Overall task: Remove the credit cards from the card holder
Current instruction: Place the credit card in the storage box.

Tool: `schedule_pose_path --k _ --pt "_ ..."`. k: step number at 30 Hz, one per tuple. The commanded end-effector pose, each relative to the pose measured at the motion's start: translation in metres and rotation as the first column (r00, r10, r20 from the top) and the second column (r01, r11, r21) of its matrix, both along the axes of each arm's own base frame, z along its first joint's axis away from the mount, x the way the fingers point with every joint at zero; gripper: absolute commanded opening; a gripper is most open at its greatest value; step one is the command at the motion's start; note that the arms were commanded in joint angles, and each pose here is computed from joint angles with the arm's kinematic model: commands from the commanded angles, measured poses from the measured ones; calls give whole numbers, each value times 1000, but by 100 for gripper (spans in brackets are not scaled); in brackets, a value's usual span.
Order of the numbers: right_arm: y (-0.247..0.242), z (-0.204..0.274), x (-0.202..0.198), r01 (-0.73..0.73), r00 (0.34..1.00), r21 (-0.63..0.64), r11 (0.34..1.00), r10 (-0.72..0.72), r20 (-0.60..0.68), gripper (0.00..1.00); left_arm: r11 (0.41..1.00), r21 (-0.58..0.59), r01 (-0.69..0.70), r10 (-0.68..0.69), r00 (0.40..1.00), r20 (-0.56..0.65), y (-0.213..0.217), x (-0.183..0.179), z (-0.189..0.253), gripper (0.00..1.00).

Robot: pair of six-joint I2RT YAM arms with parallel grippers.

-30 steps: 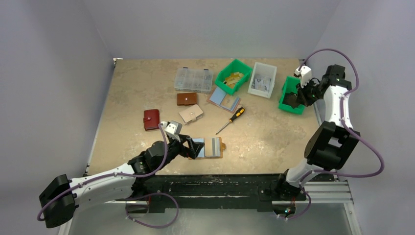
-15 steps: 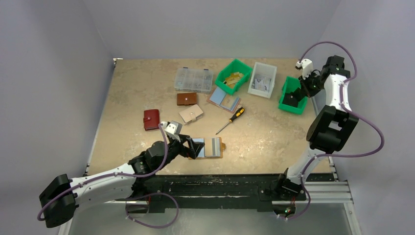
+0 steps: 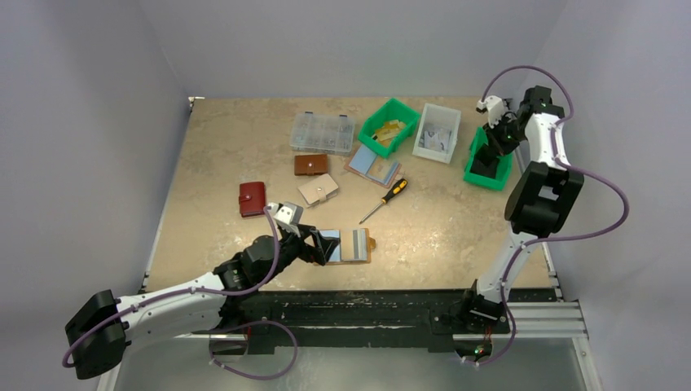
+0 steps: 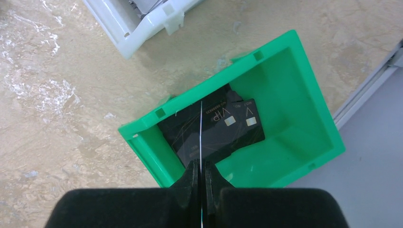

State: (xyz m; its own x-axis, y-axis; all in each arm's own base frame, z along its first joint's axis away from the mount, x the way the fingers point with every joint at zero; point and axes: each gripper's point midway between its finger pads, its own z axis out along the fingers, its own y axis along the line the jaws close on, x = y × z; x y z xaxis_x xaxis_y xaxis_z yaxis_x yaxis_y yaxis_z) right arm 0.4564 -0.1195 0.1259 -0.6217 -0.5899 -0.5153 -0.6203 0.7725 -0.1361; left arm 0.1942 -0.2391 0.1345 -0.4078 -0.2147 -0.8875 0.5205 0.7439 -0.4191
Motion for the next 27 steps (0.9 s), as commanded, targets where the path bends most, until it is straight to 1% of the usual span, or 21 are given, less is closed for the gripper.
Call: schedule_pose_path --k 1,6,9,12,14,16,17,19,23,25,27 --pt "-2 8 4 12 1000 -21 1000 -12 -4 4 999 -48 -7 7 1000 15 -1 1 11 92" --pt "-3 0 6 14 999 -12 1000 -14 -36 4 999 -49 -5 6 1000 17 -1 1 12 92" --pt "-5 -3 9 29 998 -12 1000 -30 -48 7 999 -51 -6 7 1000 17 -1 1 12 91" --pt "-11 -4 15 54 997 -25 998 -56 -50 13 999 -53 -6 7 1000 18 -1 1 13 91" --pt "-16 -4 22 84 995 -37 996 -85 -42 20 999 -53 -4 5 1000 17 -1 1 13 91" --pt "-21 -3 28 128 991 -43 991 -129 -34 25 999 -53 -3 4 1000 15 -2 1 12 91" --pt "-25 -2 33 146 989 -55 988 -148 -22 27 999 -54 -3 4 1000 15 -2 1 12 92" --pt "-40 3 45 249 968 -90 964 -248 27 39 998 -58 -4 4 1000 14 -2 1 13 91" --pt "-69 29 69 407 903 -138 903 -376 206 43 998 -64 -5 6 1000 13 -1 1 14 91" --pt "-72 42 72 432 884 -131 892 -391 255 45 998 -66 -8 9 1000 9 -2 1 14 91" --pt "-63 53 67 409 890 -107 906 -370 267 47 997 -71 -11 11 1000 3 -2 1 14 92"
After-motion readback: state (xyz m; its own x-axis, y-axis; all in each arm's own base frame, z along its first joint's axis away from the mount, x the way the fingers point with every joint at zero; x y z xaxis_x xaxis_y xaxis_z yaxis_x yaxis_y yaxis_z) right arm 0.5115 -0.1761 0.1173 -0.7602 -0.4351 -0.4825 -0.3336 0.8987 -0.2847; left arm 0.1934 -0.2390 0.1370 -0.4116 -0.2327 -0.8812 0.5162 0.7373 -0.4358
